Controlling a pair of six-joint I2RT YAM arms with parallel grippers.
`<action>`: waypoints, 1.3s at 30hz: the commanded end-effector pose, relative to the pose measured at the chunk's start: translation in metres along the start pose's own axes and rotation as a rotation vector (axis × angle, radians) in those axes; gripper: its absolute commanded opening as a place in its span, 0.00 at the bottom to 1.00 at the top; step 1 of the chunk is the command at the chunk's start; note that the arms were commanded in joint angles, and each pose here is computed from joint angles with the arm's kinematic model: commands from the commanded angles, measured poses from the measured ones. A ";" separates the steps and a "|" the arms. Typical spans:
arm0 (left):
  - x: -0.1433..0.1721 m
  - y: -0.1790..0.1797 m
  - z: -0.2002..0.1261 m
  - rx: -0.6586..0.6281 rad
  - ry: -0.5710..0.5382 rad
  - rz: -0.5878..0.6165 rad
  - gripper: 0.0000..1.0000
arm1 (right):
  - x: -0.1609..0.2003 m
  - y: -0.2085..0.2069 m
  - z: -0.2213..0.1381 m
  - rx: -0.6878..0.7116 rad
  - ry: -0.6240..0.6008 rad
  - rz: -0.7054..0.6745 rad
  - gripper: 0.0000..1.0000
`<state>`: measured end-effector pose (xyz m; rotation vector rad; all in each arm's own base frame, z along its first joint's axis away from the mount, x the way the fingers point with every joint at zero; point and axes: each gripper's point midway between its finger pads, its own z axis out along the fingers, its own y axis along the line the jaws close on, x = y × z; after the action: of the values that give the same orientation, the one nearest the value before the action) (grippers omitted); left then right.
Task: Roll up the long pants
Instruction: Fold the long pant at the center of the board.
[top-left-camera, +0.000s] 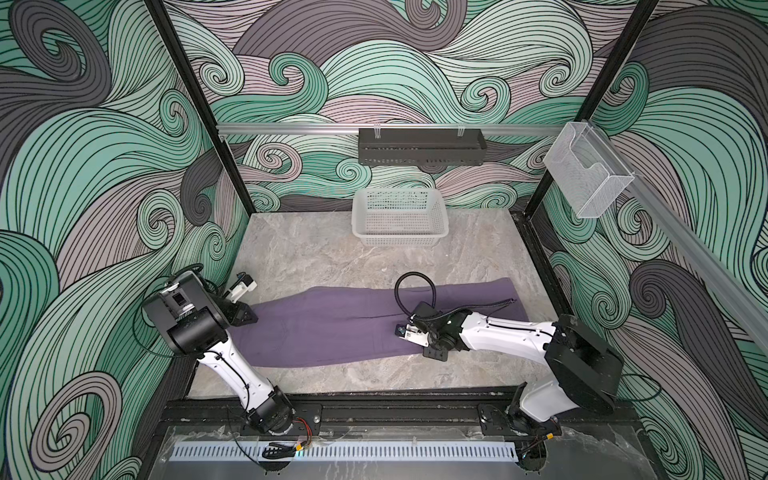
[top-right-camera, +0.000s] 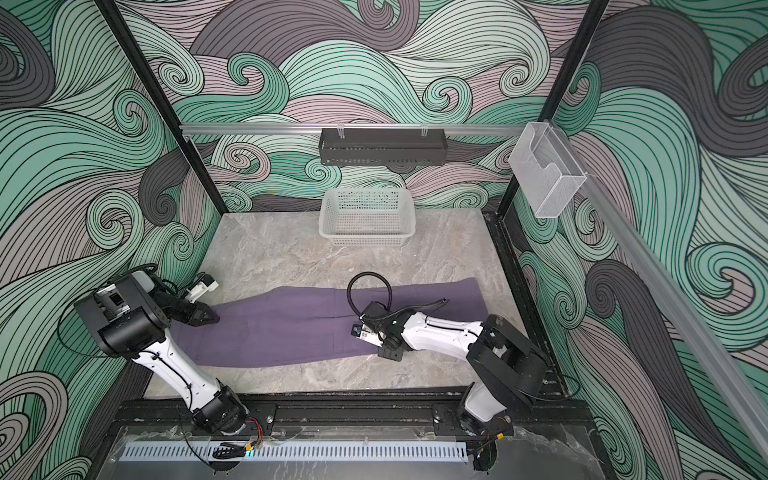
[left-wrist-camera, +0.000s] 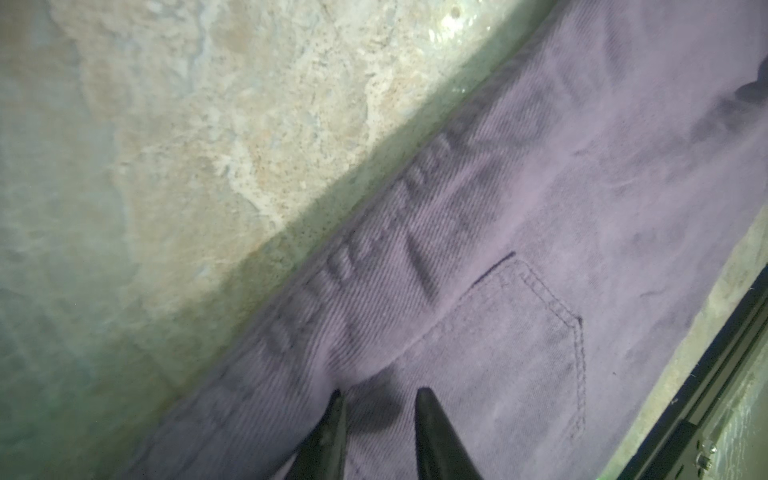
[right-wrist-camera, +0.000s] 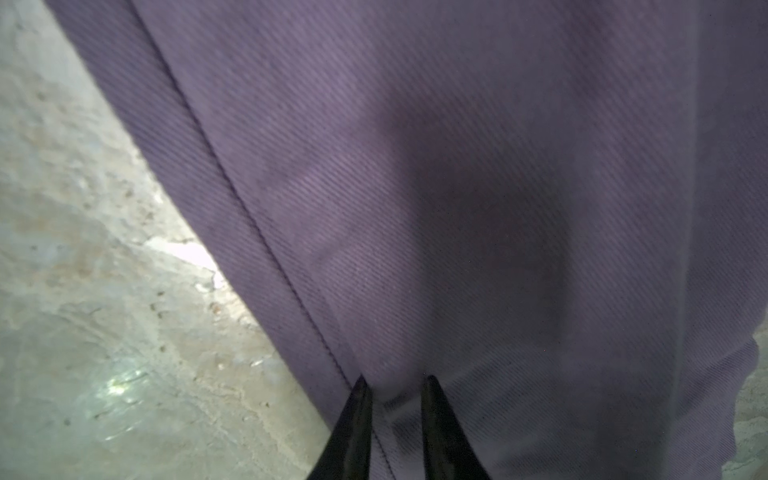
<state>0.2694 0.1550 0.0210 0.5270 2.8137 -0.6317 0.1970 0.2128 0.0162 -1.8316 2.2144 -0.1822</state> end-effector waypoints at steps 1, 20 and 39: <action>0.022 0.014 0.033 0.007 0.083 -0.017 0.30 | -0.007 -0.006 0.000 0.024 -0.006 -0.001 0.20; 0.020 0.015 0.034 0.005 0.074 -0.031 0.30 | 0.012 0.010 -0.025 -0.041 0.027 -0.026 0.00; 0.021 0.018 0.039 0.009 0.073 -0.036 0.30 | 0.012 0.024 -0.027 -0.137 0.080 0.017 0.37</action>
<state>0.2702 0.1546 0.0203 0.4990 2.8179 -0.6430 0.1638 0.2077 0.0261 -1.9436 2.3274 -0.0753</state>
